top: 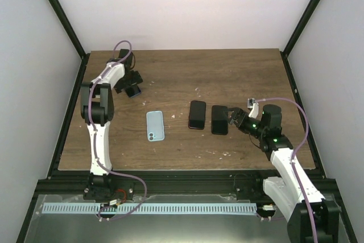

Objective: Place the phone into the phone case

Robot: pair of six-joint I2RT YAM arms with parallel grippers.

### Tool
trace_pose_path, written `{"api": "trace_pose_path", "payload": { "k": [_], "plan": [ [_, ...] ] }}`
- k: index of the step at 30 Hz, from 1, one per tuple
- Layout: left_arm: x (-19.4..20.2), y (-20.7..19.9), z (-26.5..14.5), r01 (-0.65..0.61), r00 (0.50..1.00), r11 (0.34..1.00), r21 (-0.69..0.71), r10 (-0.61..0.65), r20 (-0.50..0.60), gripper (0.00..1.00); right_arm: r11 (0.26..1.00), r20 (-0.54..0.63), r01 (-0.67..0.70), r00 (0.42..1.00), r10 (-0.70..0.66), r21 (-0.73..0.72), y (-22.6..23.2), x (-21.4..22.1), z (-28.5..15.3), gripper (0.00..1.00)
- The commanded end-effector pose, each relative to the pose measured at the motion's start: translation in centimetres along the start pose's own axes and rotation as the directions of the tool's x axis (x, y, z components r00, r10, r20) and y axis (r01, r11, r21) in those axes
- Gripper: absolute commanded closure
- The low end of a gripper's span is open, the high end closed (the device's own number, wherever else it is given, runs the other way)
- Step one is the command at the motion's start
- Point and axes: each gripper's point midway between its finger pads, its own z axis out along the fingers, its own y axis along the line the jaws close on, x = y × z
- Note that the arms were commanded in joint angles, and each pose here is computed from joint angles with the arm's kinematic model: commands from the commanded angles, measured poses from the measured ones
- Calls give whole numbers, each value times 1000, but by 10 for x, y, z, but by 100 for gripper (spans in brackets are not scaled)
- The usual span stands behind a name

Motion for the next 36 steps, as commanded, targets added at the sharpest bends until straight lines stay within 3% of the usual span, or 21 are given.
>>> {"api": "trace_pose_path", "payload": {
  "k": [1,8,11,19,29,36],
  "plan": [
    [4,4,12,29,998,999,-22,-30,-47,2,999,19,36,999,-36,-15,14,-13,-3,0],
    [9,9,33,35,994,997,-70,-41,-99,5,999,13,49,999,-48,-7,15,-17,-2,0],
    [11,10,36,35,993,997,-74,-43,-109,12,999,14,45,999,-45,-10,13,-15,-1,0],
    [19,13,35,30,990,996,-82,-41,-138,14,999,5,42,999,-42,-8,10,-13,1,0],
    [43,18,6,-50,992,997,-51,44,-119,23,999,11,41,999,-41,-14,11,-12,-1,0],
    [85,29,-9,-108,986,994,-17,105,-128,27,999,8,33,999,-33,-25,11,-7,-3,0]
  ]
}}
